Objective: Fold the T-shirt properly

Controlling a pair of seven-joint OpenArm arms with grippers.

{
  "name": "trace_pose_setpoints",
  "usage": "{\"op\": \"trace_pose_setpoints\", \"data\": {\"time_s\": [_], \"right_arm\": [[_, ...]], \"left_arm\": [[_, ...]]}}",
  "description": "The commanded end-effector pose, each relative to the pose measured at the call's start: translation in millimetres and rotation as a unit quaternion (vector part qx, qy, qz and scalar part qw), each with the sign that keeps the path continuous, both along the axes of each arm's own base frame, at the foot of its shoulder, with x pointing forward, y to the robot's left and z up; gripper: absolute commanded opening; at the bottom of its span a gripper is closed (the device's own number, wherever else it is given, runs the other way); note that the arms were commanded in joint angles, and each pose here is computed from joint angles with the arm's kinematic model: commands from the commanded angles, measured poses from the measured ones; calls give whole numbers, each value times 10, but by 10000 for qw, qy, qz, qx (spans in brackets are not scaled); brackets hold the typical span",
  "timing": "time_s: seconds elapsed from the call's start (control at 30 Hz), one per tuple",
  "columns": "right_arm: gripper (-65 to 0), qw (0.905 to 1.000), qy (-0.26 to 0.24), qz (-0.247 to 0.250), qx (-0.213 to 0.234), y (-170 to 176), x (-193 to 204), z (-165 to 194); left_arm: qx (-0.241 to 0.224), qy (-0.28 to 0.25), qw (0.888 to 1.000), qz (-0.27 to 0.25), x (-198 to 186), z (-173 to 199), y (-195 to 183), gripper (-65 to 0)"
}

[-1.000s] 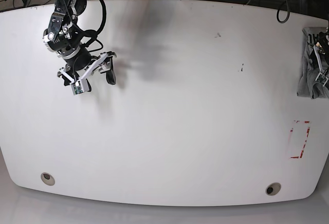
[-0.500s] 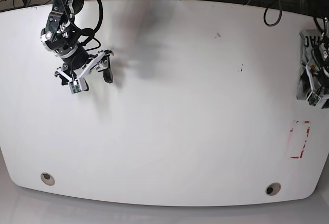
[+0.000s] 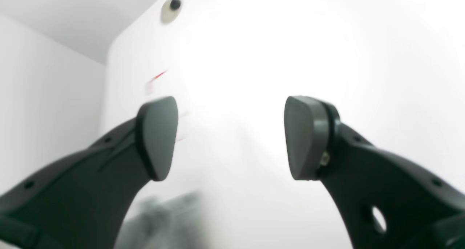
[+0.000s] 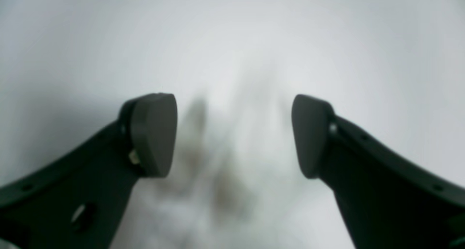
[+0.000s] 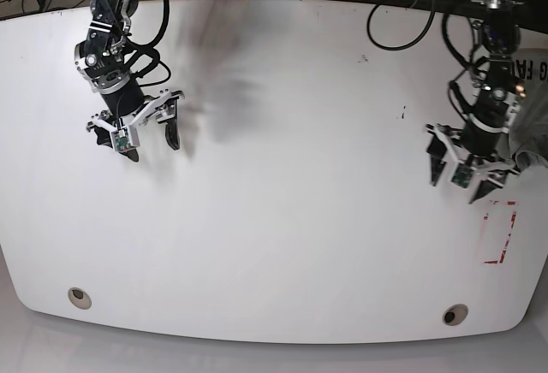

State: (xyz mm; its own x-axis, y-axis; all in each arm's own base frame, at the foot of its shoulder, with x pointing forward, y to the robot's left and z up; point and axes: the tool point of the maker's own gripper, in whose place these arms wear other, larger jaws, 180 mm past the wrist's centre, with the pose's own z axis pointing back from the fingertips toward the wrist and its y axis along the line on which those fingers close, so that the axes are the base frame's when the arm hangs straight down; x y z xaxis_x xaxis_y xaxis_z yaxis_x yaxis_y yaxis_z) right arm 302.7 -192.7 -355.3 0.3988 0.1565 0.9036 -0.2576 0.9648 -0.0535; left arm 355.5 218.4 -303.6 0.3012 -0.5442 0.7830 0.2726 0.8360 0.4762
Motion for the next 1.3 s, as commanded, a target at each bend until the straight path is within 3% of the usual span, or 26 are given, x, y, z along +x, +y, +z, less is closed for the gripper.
{"op": "trace_pose_setpoints", "data": {"time_s": [0.0,0.17,0.3,0.47,0.9,1.17,1.27], "right_arm": [[-178,9987,-477,-54,172,-58,29,91],[-178,9964,-708,-328,343,-232,-173,42],[-178,9974,-474,-402,363,-272,-398,-83],[-178,9965,-285,-555,562,-329,-719,-126],[-178,9919,514,-739,895,-146,-1696,-218],[-178,9857,1134,-807,947,-54,-2312,-271],[-178,9792,1359,-967,1158,23,-2570,-386]], "left_arm": [[-181,-507,9985,-51,83,141,-260,-222],[-752,-856,9934,133,-93,-63,-578,-217],[-1114,-1048,9881,166,-282,-180,-760,-217],[-1402,-919,9856,227,-690,-387,-897,-217],[-1879,203,9806,528,-2163,-664,-1189,-222],[-1942,1254,9717,479,-3075,-792,-1311,-222],[-1847,1765,9661,367,-3383,-1013,-1295,-222]]}}
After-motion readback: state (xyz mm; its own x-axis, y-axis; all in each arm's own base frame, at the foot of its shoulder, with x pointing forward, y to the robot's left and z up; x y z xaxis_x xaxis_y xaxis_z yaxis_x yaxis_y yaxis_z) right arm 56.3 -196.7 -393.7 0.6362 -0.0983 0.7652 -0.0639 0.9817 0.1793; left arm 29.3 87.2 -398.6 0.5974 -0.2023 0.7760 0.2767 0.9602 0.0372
